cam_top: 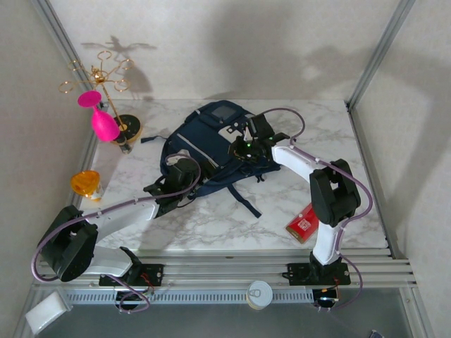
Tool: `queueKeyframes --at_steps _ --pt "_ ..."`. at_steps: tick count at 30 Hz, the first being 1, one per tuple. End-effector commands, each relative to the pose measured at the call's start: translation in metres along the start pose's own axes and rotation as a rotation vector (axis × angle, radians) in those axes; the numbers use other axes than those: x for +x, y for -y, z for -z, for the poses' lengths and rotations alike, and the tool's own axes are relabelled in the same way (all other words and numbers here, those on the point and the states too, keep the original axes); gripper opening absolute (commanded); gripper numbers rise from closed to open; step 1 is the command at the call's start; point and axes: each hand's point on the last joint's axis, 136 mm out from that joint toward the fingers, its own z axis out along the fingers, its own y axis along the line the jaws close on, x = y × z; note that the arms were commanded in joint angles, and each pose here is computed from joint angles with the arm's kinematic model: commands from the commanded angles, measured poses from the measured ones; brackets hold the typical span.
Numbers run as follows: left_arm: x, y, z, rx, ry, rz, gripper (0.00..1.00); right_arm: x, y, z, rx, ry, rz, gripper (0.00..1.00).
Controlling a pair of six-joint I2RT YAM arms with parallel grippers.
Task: Pack books, pencil case, and school supplies into a backpack
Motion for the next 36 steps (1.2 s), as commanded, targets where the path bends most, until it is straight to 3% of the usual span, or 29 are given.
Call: queueKeyframes --at_steps 1,3,9,11,16,24,30,36 --pt "-0.001 -0.001 0.009 -0.022 -0.002 -0.030 0.60 0.005 -0.025 0.005 -0.117 0.009 0.008 0.05" --pt "0.000 -0.003 0.015 -0.011 -0.002 -0.018 0.62 0.014 -0.031 0.003 -0.163 -0.010 -0.013 0.00" --pt "-0.003 -0.016 0.037 -0.049 0.002 -0.048 0.66 0.034 -0.057 0.007 -0.247 -0.001 -0.046 0.00" --pt "-0.006 -0.023 0.038 -0.053 -0.028 -0.090 0.80 0.042 -0.069 0.010 -0.275 0.000 -0.046 0.00" --pt "-0.028 -0.042 0.032 -0.085 -0.037 -0.125 0.75 0.057 -0.081 0.021 -0.310 0.037 -0.069 0.00" --pt "-0.032 -0.039 -0.002 -0.025 -0.029 -0.038 0.65 0.068 -0.058 0.037 -0.271 0.124 -0.155 0.00" --pt "-0.040 -0.013 -0.047 0.049 -0.025 -0.038 0.63 0.071 -0.047 0.054 -0.233 0.189 -0.177 0.00" --pt "-0.038 0.022 -0.100 0.138 -0.092 -0.065 0.62 0.074 -0.044 0.062 -0.207 0.266 -0.193 0.00"
